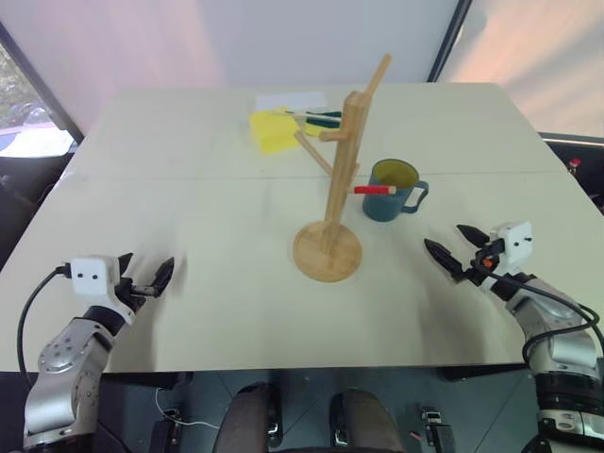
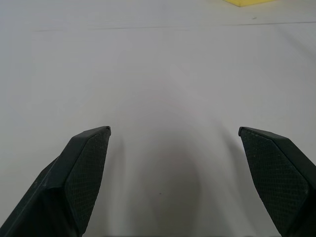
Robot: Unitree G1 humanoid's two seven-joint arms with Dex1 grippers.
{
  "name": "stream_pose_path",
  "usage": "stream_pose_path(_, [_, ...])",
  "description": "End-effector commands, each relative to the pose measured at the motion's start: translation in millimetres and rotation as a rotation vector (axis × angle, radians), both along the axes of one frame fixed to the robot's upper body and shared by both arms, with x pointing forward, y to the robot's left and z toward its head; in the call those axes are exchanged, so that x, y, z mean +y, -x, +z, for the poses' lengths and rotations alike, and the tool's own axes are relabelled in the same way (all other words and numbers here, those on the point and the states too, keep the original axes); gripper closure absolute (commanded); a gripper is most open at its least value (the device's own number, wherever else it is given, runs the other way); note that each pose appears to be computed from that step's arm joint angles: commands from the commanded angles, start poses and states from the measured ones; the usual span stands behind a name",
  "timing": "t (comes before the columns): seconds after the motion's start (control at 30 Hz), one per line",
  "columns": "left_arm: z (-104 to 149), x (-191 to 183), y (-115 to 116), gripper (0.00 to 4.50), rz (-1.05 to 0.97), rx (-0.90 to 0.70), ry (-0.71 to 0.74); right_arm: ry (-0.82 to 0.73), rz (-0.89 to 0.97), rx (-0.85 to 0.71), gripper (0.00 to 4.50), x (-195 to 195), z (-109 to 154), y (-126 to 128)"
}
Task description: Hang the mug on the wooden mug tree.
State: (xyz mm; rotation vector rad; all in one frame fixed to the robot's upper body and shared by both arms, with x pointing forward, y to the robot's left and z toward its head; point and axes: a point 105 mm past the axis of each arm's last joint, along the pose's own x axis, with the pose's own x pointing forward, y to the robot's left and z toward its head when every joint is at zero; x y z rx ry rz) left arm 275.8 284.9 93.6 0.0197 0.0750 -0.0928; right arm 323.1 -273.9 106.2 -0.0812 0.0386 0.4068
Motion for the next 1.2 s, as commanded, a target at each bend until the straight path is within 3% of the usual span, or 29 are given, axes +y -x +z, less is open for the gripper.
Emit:
stream_pose_path(0.03, [14.9,0.8,-0.7,0.05,-0.003,-0.054,-0.031,0.01,0.006,-0.054,0.02,0.7,13.9,0.5])
stream_pose_path(0.43, [17.7,-14.7,-1.9,0.05,-0.074,-0.062,-0.028,0.017,-0.013,-0.067,0.02,1.7,16.1,-3.3])
stream_pose_path(0.7, [31.4,-72.1,7.2,0.05,-0.334,-0.11,-0.029,0.037,-0.053,-0.078,0.02,1.0,17.7,-7.8])
stream_pose_path(1.03, [40.8,-165.6,39.6,0.05,-0.872,-0.072,-0.061,-0.003,-0.102,-0.137,0.02,18.7,25.5,-17.3])
stream_pose_path(1.2, [49.4,-185.6,44.8,0.05,-0.959,-0.105,-0.061,-0.017,-0.136,-0.157,0.02,27.4,24.2,-24.8])
